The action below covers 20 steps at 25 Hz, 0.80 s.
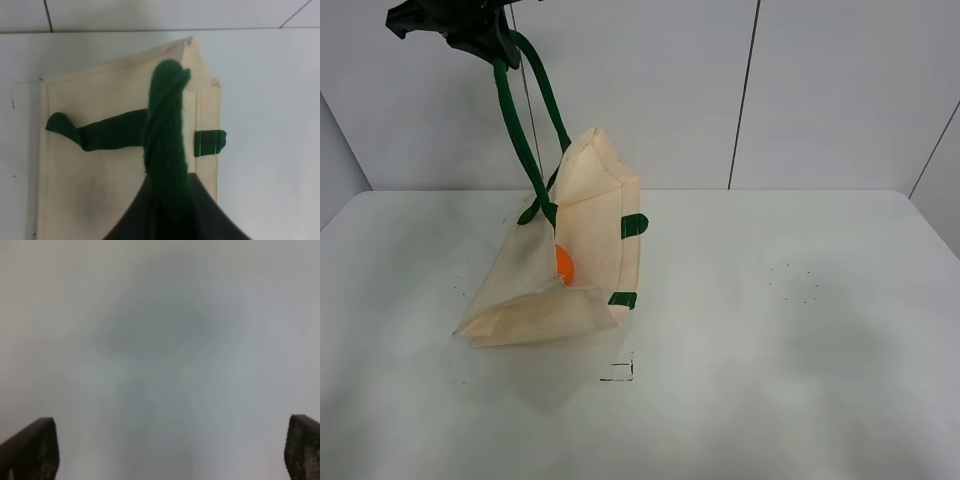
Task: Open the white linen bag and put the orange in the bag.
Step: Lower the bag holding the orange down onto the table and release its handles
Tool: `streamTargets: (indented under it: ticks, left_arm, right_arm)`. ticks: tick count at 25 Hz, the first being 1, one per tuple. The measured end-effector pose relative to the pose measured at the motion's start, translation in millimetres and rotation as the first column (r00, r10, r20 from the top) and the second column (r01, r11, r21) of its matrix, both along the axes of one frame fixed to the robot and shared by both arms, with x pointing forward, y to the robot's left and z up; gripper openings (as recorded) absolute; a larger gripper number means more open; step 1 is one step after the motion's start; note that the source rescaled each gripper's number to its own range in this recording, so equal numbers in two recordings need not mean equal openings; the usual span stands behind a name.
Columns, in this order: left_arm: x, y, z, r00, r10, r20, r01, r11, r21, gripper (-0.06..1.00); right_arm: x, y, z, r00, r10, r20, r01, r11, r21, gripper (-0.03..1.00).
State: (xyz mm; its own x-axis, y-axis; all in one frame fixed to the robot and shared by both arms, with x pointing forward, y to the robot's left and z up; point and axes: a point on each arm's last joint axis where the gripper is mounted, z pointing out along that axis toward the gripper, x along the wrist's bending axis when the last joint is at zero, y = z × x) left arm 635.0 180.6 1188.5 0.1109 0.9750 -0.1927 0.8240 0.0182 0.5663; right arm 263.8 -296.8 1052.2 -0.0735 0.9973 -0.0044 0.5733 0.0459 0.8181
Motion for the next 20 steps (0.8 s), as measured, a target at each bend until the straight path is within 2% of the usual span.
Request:
streamTargets:
  ticks: [5, 10, 13, 16, 18, 20]
  left_arm:
    - [0, 0, -1, 1.000, -0.008, 0.000, 0.008, 1.000, 0.007, 0.00]
    - [3, -3, -20, 0.998, -0.017, -0.060, 0.018, 1.000, 0.025, 0.00]
    - [14, -12, -49, 0.992, -0.028, -0.120, 0.033, 0.999, 0.040, 0.00]
    - [30, -25, -92, 0.984, -0.049, -0.171, 0.060, 0.996, 0.061, 0.01]
    - [40, -32, -119, 0.977, -0.057, -0.207, 0.072, 0.995, 0.066, 0.07]
    - [48, -36, -143, 0.966, -0.058, -0.252, 0.076, 0.995, 0.063, 0.21]
  right_arm:
    - [-27, -3, 1, 0.985, -0.008, 0.170, 0.007, 1.000, 0.008, 1.00]
    - [-28, -3, 1, 0.984, 0.001, 0.176, -0.002, 1.000, 0.004, 1.00]
    - [-28, -3, 1, 0.984, 0.001, 0.176, -0.001, 1.000, 0.003, 1.00]
    - [-28, -3, 1, 0.984, 0.001, 0.176, -0.001, 1.000, 0.003, 1.00]
    - [-28, -3, 1, 0.984, 0.001, 0.176, -0.001, 1.000, 0.003, 1.00]
    - [-28, -3, 1, 0.984, 0.000, 0.176, -0.001, 1.000, 0.003, 1.00]
